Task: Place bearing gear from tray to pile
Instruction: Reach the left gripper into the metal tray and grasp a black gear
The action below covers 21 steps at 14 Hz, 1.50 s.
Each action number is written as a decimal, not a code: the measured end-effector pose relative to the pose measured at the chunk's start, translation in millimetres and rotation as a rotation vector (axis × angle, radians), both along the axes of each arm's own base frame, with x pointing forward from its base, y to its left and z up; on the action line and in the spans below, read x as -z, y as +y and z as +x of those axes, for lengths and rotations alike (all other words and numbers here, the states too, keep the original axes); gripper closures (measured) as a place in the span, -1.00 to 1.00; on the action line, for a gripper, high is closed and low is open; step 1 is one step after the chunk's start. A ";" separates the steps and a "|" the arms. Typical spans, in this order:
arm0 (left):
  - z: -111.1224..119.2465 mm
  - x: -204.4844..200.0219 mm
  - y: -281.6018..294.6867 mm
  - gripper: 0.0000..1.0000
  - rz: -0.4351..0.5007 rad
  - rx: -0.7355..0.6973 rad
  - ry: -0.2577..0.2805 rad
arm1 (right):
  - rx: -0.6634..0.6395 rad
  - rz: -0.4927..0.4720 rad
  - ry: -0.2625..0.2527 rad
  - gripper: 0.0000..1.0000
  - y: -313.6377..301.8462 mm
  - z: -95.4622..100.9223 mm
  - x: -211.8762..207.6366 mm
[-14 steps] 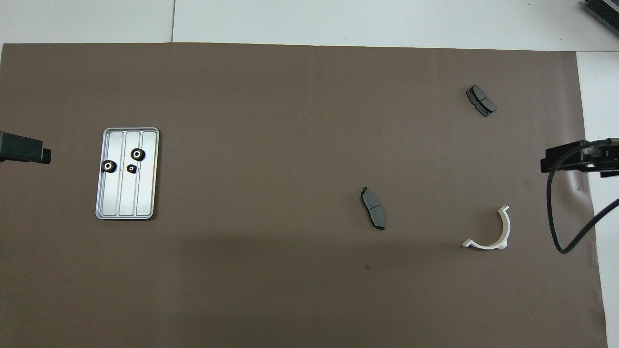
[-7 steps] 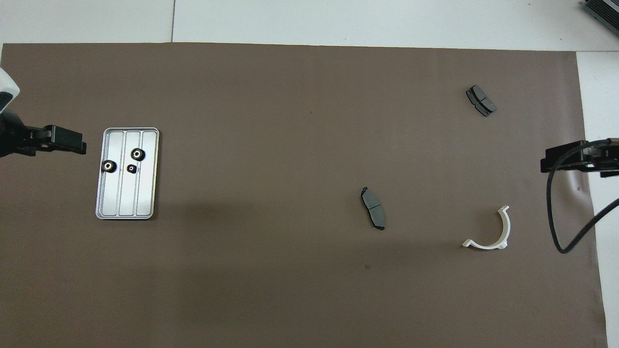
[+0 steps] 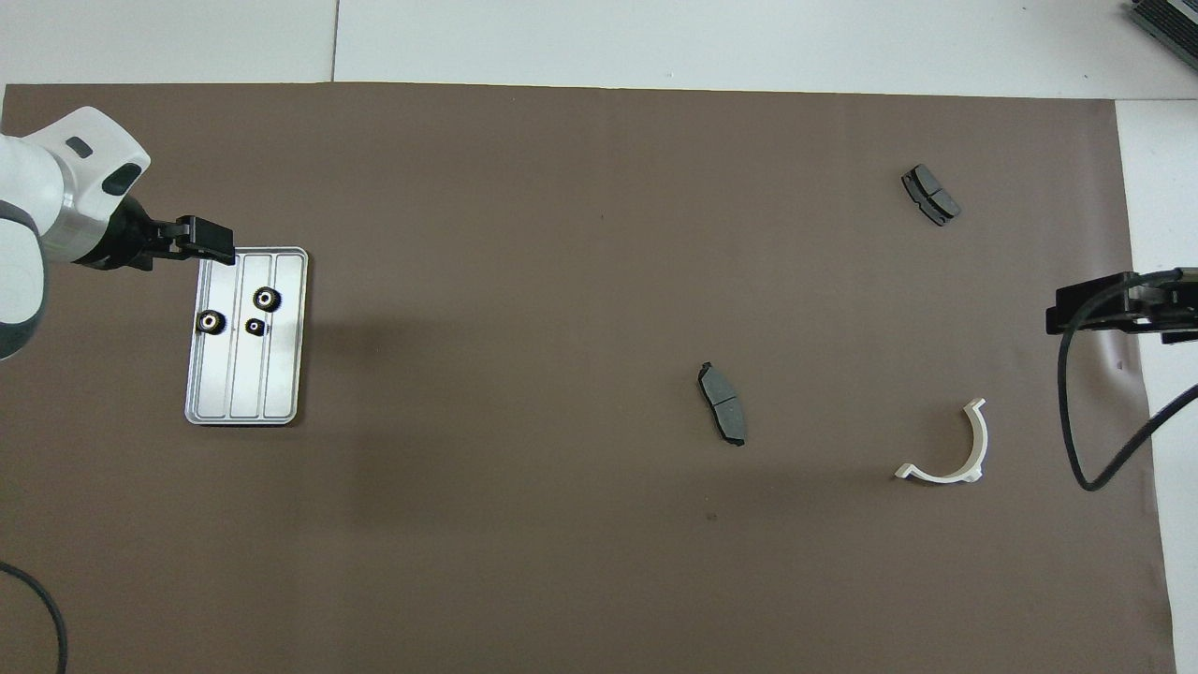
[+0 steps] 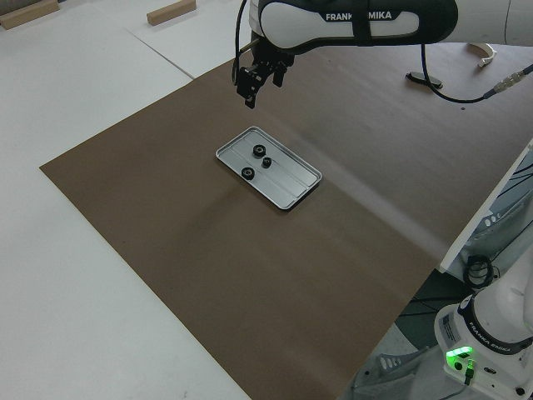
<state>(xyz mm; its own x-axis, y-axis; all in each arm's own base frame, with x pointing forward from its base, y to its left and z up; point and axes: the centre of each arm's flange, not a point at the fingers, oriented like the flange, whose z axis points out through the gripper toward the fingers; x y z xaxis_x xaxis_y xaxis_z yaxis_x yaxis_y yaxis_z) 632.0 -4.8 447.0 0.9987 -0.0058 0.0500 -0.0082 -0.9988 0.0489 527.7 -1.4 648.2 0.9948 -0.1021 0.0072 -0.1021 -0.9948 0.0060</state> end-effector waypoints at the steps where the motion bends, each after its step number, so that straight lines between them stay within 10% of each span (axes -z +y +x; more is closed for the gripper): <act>1: 2.6 7.8 -0.1 -1.00 -0.001 0.000 0.003 | 0.000 0.000 0.000 -1.00 0.0 0.0 0.0; 21: -6.8 20.0 -33.2 -1.00 0.008 -0.023 0.090 | 0.000 0.000 0.000 -1.00 0.0 0.2 0.7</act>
<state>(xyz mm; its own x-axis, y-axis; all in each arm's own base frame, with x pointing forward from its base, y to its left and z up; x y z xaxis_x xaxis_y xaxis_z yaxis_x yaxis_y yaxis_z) 625.2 -38.1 427.0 0.9990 0.0168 -0.0404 0.0184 -0.9990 0.0402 527.8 -1.4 647.5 0.9948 -0.1020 0.0070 -0.1021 -0.9948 0.0061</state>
